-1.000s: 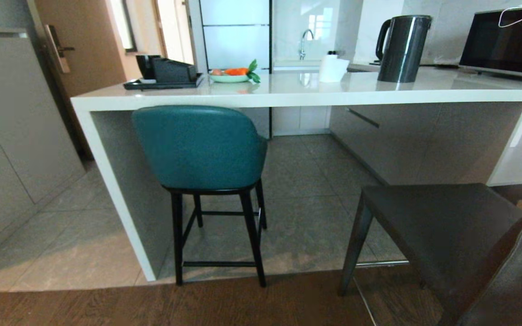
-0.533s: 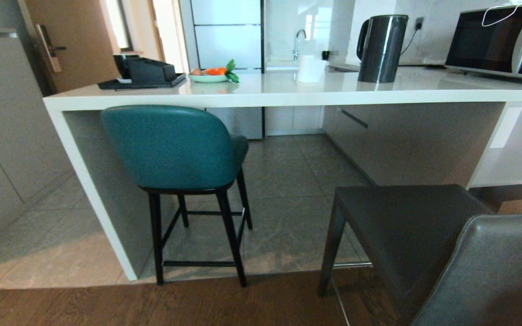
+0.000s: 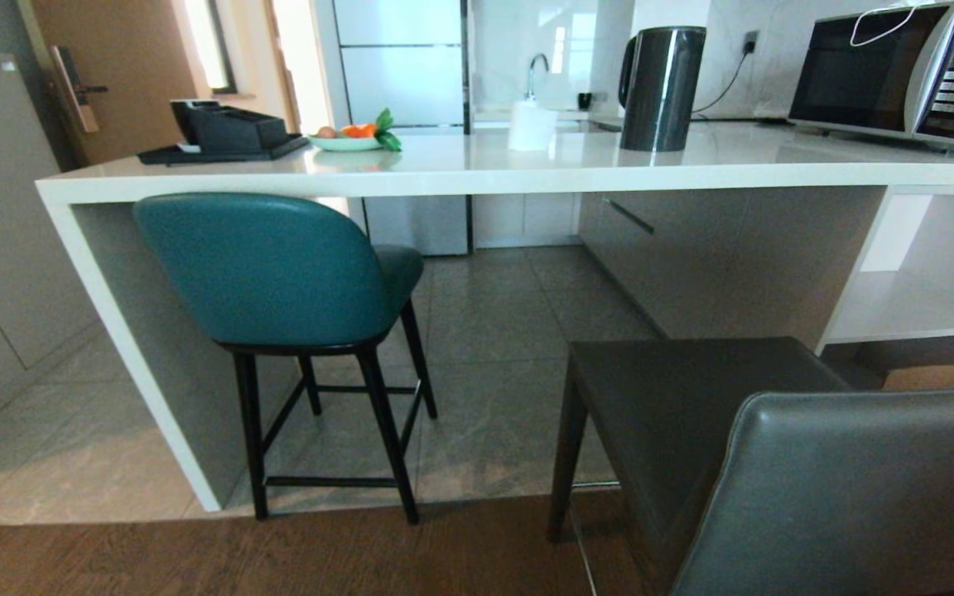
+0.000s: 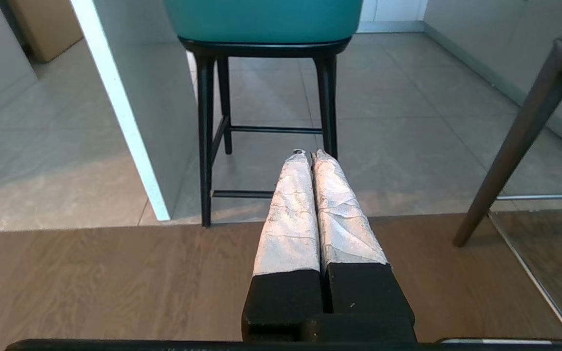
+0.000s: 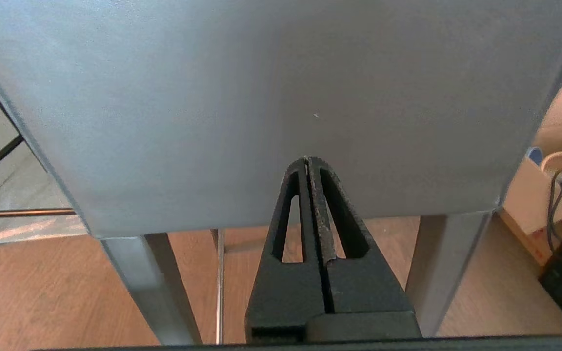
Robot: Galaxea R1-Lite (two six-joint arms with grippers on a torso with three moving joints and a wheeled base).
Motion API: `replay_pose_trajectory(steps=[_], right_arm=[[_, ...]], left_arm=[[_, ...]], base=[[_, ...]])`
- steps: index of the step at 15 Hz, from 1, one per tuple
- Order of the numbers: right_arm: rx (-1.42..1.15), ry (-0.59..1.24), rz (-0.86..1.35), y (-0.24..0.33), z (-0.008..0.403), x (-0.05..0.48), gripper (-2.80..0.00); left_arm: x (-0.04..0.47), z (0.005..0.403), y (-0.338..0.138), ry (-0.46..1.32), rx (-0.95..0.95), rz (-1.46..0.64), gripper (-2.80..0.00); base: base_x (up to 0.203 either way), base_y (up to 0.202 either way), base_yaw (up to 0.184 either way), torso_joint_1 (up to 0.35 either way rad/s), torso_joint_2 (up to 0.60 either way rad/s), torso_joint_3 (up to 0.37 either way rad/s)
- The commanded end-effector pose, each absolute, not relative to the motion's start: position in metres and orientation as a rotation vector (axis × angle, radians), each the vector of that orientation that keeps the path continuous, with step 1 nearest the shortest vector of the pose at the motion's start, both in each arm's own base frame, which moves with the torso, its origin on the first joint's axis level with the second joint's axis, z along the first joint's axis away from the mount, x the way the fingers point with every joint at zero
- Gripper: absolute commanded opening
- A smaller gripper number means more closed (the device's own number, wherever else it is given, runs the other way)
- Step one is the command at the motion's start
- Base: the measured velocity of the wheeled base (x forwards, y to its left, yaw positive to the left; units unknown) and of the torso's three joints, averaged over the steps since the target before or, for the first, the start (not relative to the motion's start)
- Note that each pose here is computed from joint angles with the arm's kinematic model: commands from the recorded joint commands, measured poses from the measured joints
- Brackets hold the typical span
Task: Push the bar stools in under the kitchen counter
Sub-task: Push the gray chair back under the dining table
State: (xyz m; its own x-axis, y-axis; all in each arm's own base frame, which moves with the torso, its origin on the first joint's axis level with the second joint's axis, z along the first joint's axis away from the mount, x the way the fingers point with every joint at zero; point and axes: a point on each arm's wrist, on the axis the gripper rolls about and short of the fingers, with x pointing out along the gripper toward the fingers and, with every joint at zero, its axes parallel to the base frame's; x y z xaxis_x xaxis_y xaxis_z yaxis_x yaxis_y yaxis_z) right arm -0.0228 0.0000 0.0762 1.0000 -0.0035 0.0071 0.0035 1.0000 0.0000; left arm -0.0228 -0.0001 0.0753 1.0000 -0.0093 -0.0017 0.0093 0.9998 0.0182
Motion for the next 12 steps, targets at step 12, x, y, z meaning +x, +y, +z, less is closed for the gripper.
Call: replay_pose_trajectory(steps=[12], right_arm=[[0.0,-0.002,-0.003,0.0,0.075,-0.0223,-2.8]], left_arm=[[-0.0227,0.0753,-0.0001,0.002,0.017,-0.008,-2.8]], base=[[-0.117,0.0,-0.001,0.001,0.0,0.002]])
